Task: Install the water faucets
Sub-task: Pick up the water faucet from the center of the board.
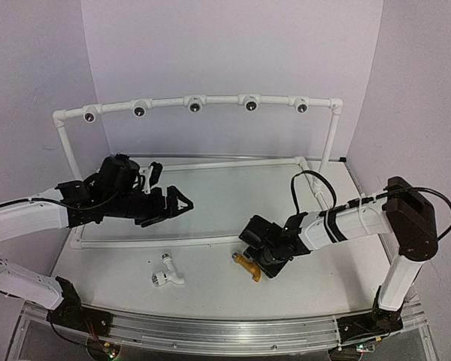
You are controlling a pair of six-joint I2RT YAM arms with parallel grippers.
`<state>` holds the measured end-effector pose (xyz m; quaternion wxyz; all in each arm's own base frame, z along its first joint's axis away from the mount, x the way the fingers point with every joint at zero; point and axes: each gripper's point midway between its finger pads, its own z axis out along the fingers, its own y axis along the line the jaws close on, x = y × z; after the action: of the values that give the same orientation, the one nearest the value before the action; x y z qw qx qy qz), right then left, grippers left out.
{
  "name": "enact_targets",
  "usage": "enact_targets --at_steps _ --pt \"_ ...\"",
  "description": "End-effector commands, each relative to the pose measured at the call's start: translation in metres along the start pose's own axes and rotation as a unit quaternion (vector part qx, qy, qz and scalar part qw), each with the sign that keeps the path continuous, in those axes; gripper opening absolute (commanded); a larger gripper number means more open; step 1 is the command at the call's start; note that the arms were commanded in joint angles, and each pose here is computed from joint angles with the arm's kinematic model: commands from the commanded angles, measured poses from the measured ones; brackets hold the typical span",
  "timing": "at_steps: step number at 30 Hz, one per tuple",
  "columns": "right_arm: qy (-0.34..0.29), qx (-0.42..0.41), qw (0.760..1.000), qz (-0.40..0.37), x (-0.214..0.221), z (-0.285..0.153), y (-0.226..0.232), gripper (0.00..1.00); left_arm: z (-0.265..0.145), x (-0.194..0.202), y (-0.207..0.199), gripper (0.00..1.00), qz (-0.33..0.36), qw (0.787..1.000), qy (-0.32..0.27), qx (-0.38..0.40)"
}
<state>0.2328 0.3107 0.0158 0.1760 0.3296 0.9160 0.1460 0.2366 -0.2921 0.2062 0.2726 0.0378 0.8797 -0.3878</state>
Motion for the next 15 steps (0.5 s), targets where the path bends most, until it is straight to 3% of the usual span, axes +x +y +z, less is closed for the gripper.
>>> enact_targets --at_steps 1,3,7,10,15 --pt "-0.040 0.017 0.999 0.007 -0.011 0.003 -0.006 0.54 -0.021 -0.017 -0.017 0.98 0.038 0.999 -0.022 0.006" --pt "-0.043 0.014 0.999 0.000 -0.013 0.001 -0.004 0.52 -0.020 -0.016 -0.023 0.99 0.037 0.999 -0.013 0.018" --pt "-0.048 -0.004 0.998 -0.042 -0.016 -0.008 0.010 0.20 -0.017 -0.019 -0.037 1.00 0.035 0.999 -0.002 0.038" --pt "-0.057 -0.022 0.995 -0.076 -0.021 -0.020 0.022 0.07 -0.015 -0.022 -0.047 1.00 0.038 0.997 -0.002 0.060" --pt "-0.079 -0.074 0.976 -0.188 -0.034 -0.059 0.054 0.00 -0.009 -0.024 -0.067 1.00 0.037 0.992 -0.007 0.122"
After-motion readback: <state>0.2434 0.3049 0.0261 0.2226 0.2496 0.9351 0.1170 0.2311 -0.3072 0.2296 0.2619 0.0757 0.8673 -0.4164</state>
